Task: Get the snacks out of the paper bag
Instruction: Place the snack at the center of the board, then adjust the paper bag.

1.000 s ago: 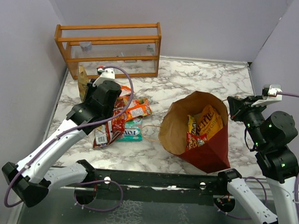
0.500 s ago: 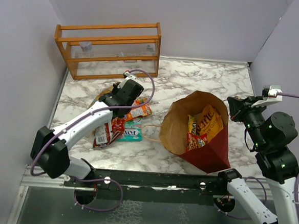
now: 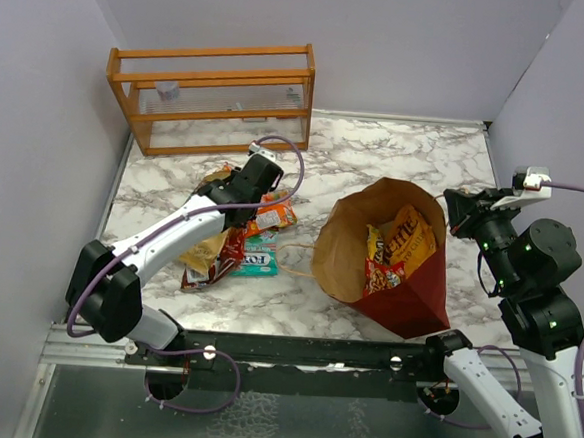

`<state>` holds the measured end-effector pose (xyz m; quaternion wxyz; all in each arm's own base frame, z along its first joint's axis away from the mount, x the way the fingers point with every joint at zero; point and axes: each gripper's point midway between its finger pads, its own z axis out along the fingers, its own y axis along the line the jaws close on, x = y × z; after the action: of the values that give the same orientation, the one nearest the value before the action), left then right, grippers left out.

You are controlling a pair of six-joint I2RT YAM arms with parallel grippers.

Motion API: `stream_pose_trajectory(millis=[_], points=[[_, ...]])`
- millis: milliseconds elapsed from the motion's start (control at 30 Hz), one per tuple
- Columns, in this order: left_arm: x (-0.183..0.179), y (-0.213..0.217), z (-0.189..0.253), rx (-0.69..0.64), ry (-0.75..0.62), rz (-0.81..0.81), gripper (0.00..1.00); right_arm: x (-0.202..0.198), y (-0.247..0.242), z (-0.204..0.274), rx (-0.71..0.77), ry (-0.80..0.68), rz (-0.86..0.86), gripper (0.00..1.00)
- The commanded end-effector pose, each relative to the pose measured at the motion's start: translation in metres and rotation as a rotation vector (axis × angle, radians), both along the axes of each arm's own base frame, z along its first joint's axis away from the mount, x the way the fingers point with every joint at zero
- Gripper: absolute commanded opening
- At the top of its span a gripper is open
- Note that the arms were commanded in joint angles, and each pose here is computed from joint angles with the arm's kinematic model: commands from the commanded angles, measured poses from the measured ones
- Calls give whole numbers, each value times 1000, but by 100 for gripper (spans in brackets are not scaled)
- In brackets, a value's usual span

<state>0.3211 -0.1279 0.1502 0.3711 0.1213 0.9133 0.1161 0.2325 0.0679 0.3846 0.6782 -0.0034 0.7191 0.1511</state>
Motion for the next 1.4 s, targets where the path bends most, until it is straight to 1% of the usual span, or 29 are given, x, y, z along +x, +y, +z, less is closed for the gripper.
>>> stream_pose_trajectory(millis=[0,100,167,233,300,433,533,600,733,867,1033,1100,1200,1300,1367], points=[[1,-20,30,-140,-41,-42,41,2,0,20,19,-72,-2,2],[-5,-33,52,-230,-59,-101,62,3,0,20,18,-72,-3,2],[-10,-40,70,-296,-86,-136,73,3,0,20,19,-75,-3,2],[-17,-51,86,-376,-108,-185,80,3,0,20,19,-74,-4,2],[-27,-64,99,-470,-117,-248,84,3,1,21,20,-77,-2,2],[-57,-98,115,-692,-94,-413,87,4,2,22,21,-77,4,2],[-80,-117,117,-850,-54,-491,88,5,3,22,22,-76,10,2],[-90,-121,112,-911,-23,-495,88,5,4,21,24,-75,11,2],[-104,-121,90,-979,52,-437,88,5,5,19,29,-73,18,2],[-124,-127,77,-1074,133,-445,88,6,7,17,32,-66,23,2],[-139,-135,67,-1156,218,-456,81,7,8,15,37,-64,28,2],[-140,-136,66,-1156,233,-456,73,7,9,15,38,-64,32,2],[-136,-137,74,-1160,209,-456,56,7,9,15,40,-62,33,2],[-131,-143,90,-1205,178,-478,28,6,10,15,42,-62,35,2],[-125,-150,104,-1236,153,-505,12,6,9,16,44,-66,33,2]])
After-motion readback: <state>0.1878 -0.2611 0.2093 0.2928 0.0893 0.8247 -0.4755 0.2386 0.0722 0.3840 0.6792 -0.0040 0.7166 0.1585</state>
